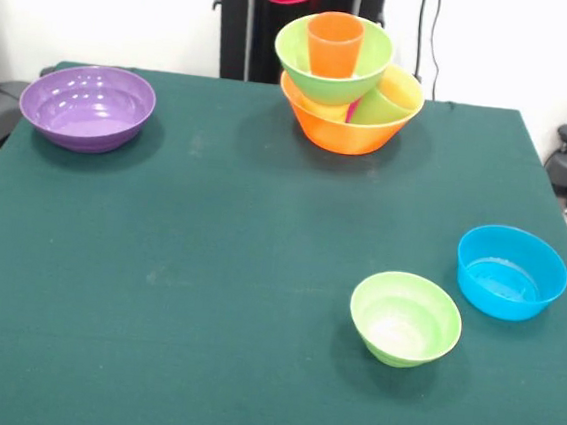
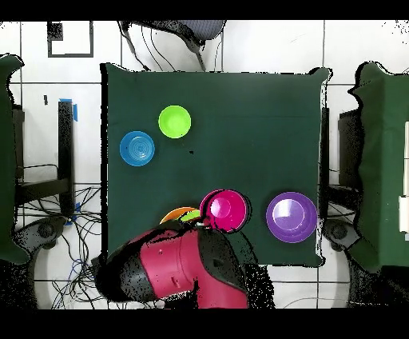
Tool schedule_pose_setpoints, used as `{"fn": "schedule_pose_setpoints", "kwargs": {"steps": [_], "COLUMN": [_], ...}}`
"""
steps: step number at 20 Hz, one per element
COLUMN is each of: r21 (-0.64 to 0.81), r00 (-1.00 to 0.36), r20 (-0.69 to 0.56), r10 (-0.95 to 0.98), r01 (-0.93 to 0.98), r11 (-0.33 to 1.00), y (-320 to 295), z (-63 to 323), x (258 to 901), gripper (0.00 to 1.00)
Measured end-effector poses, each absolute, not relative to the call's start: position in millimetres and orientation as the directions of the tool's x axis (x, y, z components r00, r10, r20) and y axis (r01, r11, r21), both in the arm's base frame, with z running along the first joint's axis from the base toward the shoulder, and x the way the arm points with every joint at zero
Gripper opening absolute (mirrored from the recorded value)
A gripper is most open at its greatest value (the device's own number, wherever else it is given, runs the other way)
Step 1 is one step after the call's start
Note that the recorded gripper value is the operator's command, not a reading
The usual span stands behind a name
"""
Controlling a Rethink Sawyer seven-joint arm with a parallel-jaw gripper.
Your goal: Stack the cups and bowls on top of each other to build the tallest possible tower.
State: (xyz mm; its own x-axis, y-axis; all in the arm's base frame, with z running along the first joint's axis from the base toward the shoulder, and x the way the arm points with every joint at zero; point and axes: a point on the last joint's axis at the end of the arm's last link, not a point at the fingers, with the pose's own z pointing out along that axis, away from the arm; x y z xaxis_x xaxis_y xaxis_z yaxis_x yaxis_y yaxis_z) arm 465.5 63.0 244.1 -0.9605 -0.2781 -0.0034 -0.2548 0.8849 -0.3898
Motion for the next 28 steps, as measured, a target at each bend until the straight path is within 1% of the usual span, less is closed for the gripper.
{"fn": "schedule_pose_setpoints", "kwargs": {"steps": [6,11,18,28], "r21": [-0.405,-0.385,-0.386,-0.403], "r00": [-0.964,-0.973,-0.982,-0.978], "r20": [-0.057,-0.116,-0.107,-0.105], "r10": [-0.261,-0.2,-0.156,-0.181], "r01": [-0.217,-0.141,-0.103,-0.125], "r11": [0.888,0.912,0.917,0.907], "y": [73,85,84,95], "z": [231,213,201,203], "x": [454,448,439,428], "gripper": [0.0,0.0,0.0,0.0]}}
